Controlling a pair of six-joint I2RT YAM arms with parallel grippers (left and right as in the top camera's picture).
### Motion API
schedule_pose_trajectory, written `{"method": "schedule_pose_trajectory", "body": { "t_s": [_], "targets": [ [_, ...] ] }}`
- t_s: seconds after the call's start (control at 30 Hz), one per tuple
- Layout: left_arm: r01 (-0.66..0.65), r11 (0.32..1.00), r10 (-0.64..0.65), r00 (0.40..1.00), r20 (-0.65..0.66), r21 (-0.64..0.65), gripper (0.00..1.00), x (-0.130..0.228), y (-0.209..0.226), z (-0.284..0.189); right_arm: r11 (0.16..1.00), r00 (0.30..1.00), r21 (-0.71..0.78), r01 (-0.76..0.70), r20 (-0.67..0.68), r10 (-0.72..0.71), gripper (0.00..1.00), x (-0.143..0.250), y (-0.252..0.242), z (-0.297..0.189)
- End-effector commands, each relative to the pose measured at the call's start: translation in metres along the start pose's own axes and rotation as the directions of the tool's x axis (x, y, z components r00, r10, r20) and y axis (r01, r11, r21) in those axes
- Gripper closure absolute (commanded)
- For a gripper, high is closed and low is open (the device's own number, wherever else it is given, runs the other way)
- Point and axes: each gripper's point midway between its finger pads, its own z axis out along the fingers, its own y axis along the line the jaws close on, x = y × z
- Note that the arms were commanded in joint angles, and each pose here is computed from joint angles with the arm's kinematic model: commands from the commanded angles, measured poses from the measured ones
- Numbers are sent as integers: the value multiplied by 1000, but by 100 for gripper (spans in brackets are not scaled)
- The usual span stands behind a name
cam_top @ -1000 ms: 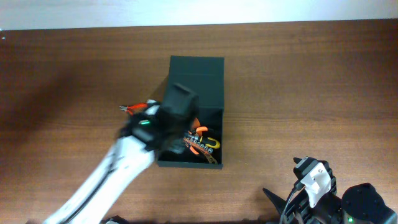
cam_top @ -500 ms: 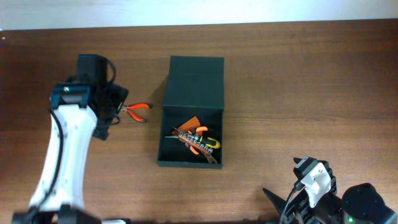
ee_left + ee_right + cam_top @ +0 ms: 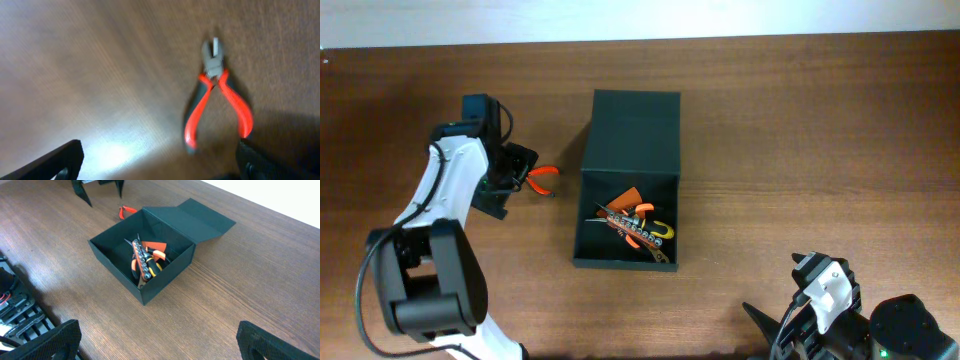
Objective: Pack container
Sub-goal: 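Release the socket rail and move the left gripper to the red pliers, then lower the left gripper and grasp the red-black pliers by the handles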
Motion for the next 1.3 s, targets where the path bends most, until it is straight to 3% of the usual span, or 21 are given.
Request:
{"method": "schedule_pose_trajectory", "body": {
  "t_s": [0.0,0.4,0.93,1.27],
  "targets": [
    [-11,1000,13,997,-80,19,1,15,0,24,1000,1000,-5,-9,5,9,1,0,1,0],
    [-7,1000,2,980,-198,-21,0,37,1,64,1000,1000,-5,-9,5,9,1,0,1,0],
    [38,982,-90,953,-288,-183,36,61,35,58,1000,1000,-5,-9,5,9,1,0,1,0],
    [50,987,-89,963,-254,-155,39,49,30,61,1000,1000,-5,-9,5,9,1,0,1,0]
  ]
}}
